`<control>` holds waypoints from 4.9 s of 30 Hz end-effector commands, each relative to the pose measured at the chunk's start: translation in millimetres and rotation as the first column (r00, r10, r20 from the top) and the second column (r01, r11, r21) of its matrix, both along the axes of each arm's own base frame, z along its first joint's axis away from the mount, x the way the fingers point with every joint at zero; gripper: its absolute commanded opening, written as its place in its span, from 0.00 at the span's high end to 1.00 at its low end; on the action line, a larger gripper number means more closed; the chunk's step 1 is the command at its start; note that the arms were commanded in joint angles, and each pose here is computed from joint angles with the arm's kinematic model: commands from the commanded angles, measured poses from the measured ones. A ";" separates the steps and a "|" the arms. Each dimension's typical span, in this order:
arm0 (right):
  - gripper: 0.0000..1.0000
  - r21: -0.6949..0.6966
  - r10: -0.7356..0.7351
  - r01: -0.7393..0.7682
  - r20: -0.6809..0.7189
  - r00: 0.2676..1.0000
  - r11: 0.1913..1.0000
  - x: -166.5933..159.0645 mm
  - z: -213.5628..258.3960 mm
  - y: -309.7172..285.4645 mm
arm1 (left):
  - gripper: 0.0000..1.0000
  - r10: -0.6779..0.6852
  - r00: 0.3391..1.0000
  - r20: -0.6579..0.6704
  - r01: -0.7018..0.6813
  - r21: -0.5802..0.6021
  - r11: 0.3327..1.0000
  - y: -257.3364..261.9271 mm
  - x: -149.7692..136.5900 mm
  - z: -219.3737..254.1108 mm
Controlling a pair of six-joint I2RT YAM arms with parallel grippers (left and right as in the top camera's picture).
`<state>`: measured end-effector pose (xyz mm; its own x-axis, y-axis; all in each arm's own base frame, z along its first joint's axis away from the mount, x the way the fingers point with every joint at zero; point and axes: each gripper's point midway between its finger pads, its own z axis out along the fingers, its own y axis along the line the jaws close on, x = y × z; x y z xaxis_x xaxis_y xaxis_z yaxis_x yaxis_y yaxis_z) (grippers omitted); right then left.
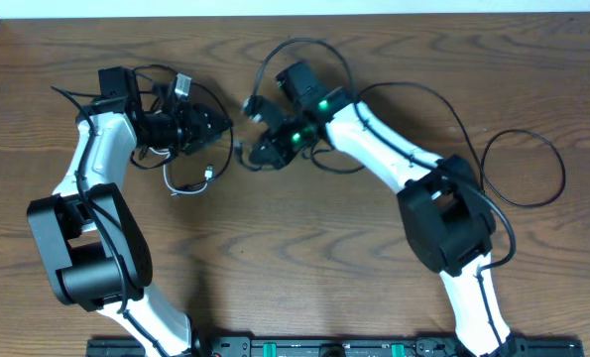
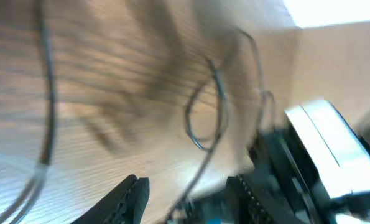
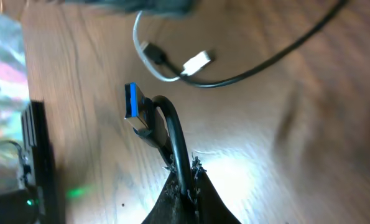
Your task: Untangle cables
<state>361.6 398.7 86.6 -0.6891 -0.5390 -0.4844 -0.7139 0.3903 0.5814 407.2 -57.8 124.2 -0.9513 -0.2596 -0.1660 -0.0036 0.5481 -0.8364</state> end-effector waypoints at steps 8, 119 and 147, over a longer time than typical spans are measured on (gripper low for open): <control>0.99 0.099 -0.045 0.054 -0.088 0.995 0.994 7.9 36.7 -5.6 | 0.78 -0.146 0.963 0.228 0.165 -0.065 0.984 -24.4 -4.8 33.6; 0.99 0.110 -0.365 0.379 -0.128 0.922 0.919 65.1 51.3 4.6 | 0.92 -0.022 0.999 0.040 0.013 0.206 0.978 -24.2 15.0 -11.7; 0.99 0.173 -0.363 0.409 -0.246 0.899 0.896 65.3 69.9 13.4 | 0.87 0.050 0.999 0.006 -0.049 0.328 0.943 -17.2 20.9 -26.7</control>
